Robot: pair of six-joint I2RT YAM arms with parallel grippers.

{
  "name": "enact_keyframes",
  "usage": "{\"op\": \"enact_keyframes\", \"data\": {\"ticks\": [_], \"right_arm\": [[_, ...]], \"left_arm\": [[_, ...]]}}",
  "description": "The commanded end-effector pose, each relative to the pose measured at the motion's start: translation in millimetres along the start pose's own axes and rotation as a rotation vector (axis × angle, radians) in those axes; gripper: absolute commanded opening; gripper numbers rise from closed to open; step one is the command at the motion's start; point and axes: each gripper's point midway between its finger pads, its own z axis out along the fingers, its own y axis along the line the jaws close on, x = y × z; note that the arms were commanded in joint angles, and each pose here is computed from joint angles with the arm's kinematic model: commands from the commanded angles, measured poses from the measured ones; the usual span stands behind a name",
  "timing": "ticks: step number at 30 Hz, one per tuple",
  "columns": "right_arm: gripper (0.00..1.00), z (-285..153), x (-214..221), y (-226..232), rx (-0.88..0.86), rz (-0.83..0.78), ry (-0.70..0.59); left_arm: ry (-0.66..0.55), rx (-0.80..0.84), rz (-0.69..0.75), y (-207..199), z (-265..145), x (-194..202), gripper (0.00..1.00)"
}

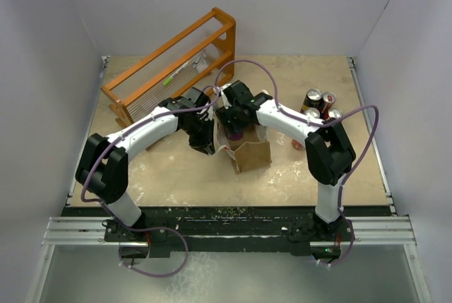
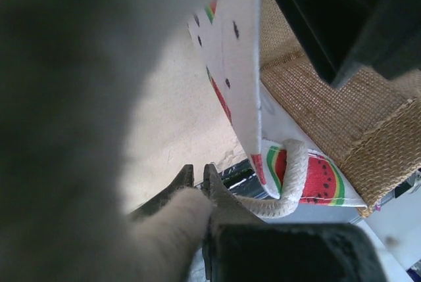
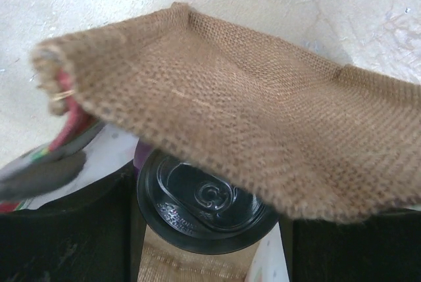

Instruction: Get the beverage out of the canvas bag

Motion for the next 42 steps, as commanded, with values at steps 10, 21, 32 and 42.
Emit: {"op": "enact_keyframes", "data": {"ticks": [10, 21, 32, 42], "right_arm": [[0.00, -96, -60, 0, -0.059, 0.061, -0.242], [0.00, -161, -77, -4, -0.077, 0.085, -0.374], [0.00, -255, -81, -20, -0.053, 0.096, -0.575], [0.00, -322, -59, -80, 0.218, 0.255, -0.849]], "left_arm": [[-0.012, 0.033, 0.036, -7, -5, -2, 0.00], [-0.020, 0.050, 0.031, -9, -7, 2, 0.00], [-0.010, 0.078, 0.035, -12, -4, 4, 0.00], [-0.005, 0.082, 0.039, -11, -9, 11, 0.00]]}}
